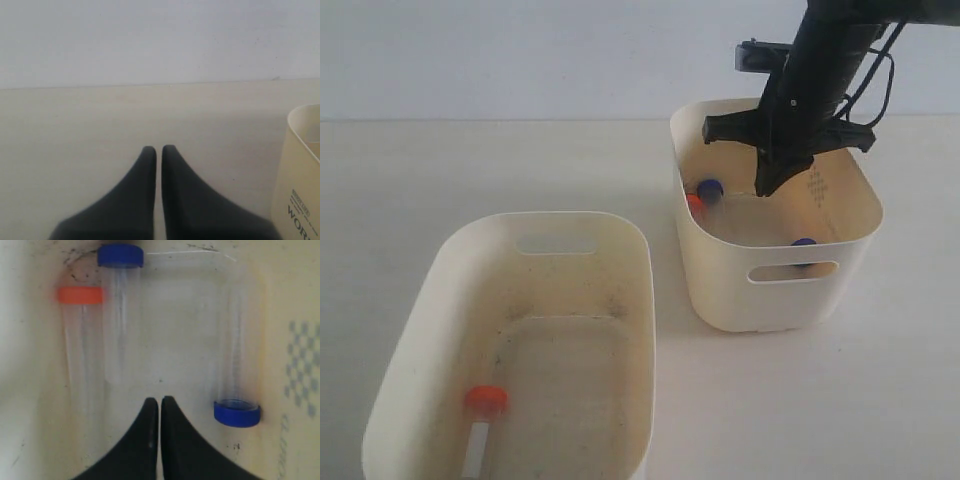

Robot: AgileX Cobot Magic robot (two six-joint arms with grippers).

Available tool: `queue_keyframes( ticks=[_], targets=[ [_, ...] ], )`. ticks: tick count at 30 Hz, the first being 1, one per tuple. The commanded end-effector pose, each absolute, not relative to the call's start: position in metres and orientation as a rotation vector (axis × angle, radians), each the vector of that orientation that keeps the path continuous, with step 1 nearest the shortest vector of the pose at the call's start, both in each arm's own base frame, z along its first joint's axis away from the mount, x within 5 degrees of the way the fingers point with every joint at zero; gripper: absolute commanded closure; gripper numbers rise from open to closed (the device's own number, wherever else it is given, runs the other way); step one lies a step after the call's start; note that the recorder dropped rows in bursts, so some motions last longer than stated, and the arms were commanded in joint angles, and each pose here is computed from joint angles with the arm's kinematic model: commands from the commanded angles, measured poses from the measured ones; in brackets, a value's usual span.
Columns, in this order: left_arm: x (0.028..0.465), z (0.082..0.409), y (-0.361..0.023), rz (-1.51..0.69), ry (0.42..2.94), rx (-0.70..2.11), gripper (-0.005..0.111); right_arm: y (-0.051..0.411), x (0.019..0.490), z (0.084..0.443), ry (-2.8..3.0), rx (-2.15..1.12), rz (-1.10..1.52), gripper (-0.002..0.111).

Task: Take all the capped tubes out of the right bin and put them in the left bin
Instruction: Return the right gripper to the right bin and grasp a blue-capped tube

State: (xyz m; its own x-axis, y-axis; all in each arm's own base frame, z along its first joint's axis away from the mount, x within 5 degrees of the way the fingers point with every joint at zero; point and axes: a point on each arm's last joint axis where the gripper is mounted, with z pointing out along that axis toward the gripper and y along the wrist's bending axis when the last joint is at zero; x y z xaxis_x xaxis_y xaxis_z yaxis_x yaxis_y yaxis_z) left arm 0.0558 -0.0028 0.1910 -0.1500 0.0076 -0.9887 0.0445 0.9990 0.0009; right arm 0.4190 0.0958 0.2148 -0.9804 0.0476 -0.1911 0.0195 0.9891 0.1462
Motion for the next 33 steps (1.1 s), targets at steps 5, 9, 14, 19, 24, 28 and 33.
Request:
queue_keyframes(
  ticks=[5, 9, 14, 19, 24, 28, 33],
  targets=[
    [0.056, 0.193, -0.003, -0.036, 1.710, 0.032, 0.102, 0.104, 0.423, 0.214, 2.900, 0.039, 0.241, 0.107],
    [0.056, 0.193, -0.003, -0.036, 1.710, 0.032, 0.102, 0.106, 0.428, 0.225, 2.865, 0.023, 0.245, 0.107],
    [0.056, 0.193, -0.003, -0.036, 1.710, 0.032, 0.102, 0.106, 0.429, 0.224, 2.867, 0.020, 0.238, 0.107],
    [0.056, 0.193, -0.003, -0.036, 1.710, 0.032, 0.102, 0.106, 0.432, 0.203, 2.929, 0.018, 0.213, 0.107],
    [0.056, 0.193, -0.003, -0.036, 1.710, 0.032, 0.102, 0.107, 0.435, 0.180, 2.979, 0.034, 0.205, 0.107],
    [0.056, 0.193, -0.003, -0.036, 1.710, 0.032, 0.102, 0.108, 0.441, 0.174, 2.943, 0.031, 0.218, 0.107],
    [0.056, 0.193, -0.003, -0.036, 1.710, 0.032, 0.102, 0.112, 0.444, 0.174, 2.904, -0.003, 0.272, 0.090]
  ],
)
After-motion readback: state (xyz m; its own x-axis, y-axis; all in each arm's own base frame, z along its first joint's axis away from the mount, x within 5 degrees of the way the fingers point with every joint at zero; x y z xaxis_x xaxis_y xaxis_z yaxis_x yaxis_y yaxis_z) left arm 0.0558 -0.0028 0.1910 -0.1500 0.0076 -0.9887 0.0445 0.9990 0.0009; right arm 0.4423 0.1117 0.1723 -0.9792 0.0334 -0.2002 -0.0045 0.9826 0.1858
